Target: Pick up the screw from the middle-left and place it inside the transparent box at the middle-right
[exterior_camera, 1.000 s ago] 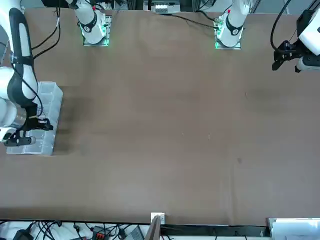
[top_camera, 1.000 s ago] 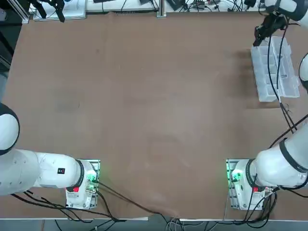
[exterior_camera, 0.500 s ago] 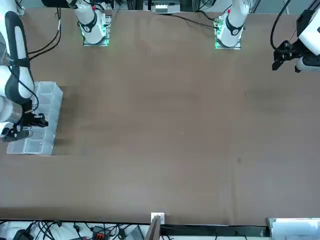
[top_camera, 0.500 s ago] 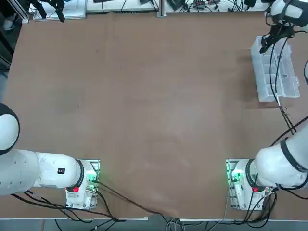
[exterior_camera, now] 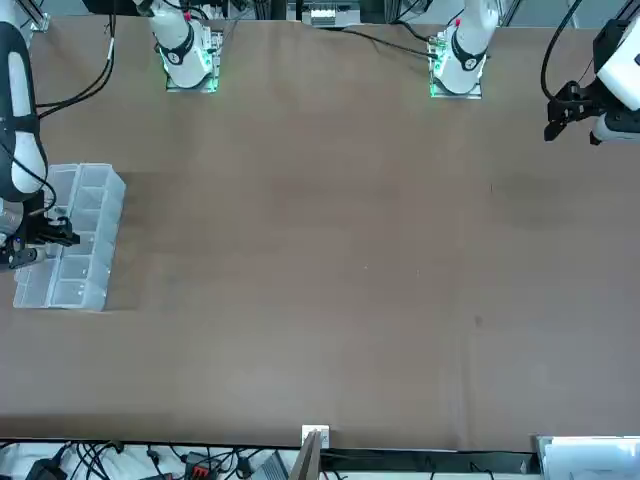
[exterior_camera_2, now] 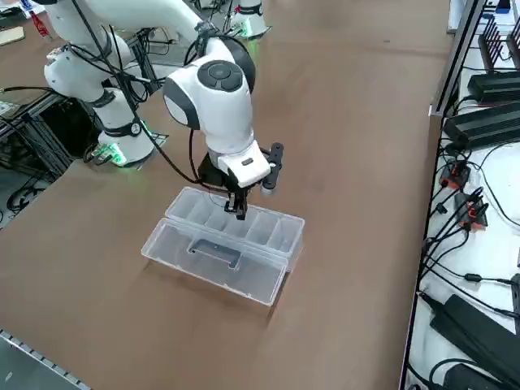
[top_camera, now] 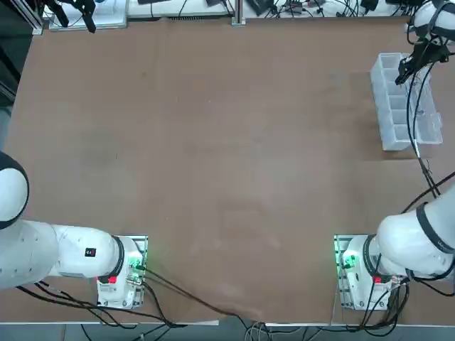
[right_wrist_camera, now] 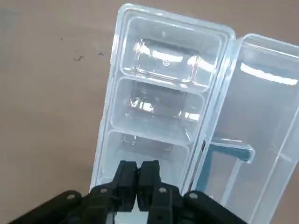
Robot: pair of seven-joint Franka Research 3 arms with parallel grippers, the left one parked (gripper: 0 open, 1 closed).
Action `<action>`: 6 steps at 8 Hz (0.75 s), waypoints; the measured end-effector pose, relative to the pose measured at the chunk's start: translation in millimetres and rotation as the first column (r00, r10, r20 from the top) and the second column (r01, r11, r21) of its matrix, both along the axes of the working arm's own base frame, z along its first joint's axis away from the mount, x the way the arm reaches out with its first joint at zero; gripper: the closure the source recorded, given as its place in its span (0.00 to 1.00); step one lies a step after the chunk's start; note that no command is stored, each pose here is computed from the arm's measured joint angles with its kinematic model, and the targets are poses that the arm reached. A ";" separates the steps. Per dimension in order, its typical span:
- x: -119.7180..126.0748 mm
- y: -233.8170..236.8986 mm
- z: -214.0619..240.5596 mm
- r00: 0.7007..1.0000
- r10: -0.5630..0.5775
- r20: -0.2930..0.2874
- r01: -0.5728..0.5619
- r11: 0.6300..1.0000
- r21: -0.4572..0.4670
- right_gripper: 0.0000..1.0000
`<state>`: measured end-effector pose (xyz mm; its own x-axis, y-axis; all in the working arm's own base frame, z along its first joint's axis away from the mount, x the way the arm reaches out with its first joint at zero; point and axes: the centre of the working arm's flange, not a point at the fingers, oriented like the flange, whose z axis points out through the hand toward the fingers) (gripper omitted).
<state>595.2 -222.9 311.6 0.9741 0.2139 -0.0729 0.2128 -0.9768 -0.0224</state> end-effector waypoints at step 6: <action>1.0 -0.3 -16.9 1.000 0.021 -0.013 -0.021 1.000 -0.022 0.79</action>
